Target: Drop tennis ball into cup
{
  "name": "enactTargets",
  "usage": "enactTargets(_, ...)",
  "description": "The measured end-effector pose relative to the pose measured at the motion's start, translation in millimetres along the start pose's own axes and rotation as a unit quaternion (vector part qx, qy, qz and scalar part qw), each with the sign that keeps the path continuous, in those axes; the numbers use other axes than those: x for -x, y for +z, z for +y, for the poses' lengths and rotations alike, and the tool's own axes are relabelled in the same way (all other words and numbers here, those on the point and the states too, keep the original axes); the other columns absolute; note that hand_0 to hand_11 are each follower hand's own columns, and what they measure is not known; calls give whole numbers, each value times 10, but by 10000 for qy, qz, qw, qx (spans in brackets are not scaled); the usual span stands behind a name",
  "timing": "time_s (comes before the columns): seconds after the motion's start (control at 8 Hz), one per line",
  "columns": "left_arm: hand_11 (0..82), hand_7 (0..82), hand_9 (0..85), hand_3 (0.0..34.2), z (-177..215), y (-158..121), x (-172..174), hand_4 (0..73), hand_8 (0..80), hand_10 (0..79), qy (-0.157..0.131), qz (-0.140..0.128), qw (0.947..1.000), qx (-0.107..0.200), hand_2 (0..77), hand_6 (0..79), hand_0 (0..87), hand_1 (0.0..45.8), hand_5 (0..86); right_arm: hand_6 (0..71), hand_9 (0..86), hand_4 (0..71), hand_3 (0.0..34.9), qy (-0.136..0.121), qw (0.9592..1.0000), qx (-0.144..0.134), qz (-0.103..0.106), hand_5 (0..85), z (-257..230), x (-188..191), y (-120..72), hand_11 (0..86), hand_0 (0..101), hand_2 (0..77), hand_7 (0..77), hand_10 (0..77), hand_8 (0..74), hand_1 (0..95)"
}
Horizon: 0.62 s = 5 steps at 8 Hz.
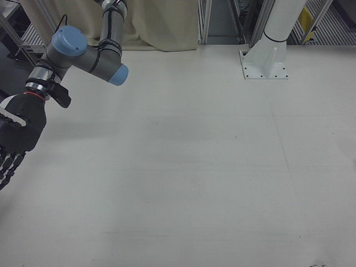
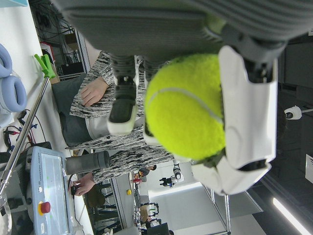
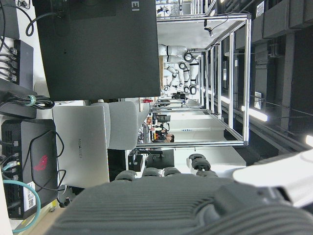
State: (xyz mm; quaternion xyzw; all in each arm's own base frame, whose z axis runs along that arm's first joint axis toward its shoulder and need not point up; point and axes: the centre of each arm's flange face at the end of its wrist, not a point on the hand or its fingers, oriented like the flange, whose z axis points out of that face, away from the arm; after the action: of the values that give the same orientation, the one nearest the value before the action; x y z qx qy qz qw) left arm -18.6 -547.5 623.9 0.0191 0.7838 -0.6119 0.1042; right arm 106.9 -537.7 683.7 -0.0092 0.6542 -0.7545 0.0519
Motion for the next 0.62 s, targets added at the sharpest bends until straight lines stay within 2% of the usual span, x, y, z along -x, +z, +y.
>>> enactTargets(0.12,600,404,551,0,4,3,2,142,442,409,0,-1,10000,7,415,671,616,218,240,0,0,0,0,-1,10000,-3,0,0,-3,0,0,5,0,5,0,0,0,5)
enactTargets(0.25,687,404,535,0,23,22,24,136,442,469,-4,-18,10000,44,360,682,624,213,256,0,0,0,0,-1,10000,-2,0,0,-2,0,0,5,0,5,0,0,0,5)
enactTargets(0.38,698,404,518,0,82,67,108,136,436,480,-18,-85,9999,133,355,682,624,218,256,0,0,0,0,0,10000,-1,0,0,-1,0,0,5,0,5,0,0,0,5)
enactTargets(0.5,698,404,518,0,262,165,340,136,425,480,-76,-273,9991,320,355,682,626,218,218,0,0,0,0,3,10000,1,0,0,1,0,0,5,0,5,0,0,0,5)
enactTargets(0.62,698,404,518,0,501,282,662,153,425,485,-139,-519,9971,532,376,682,604,213,245,0,0,0,0,3,10000,2,0,0,2,0,0,5,0,5,0,0,0,5)
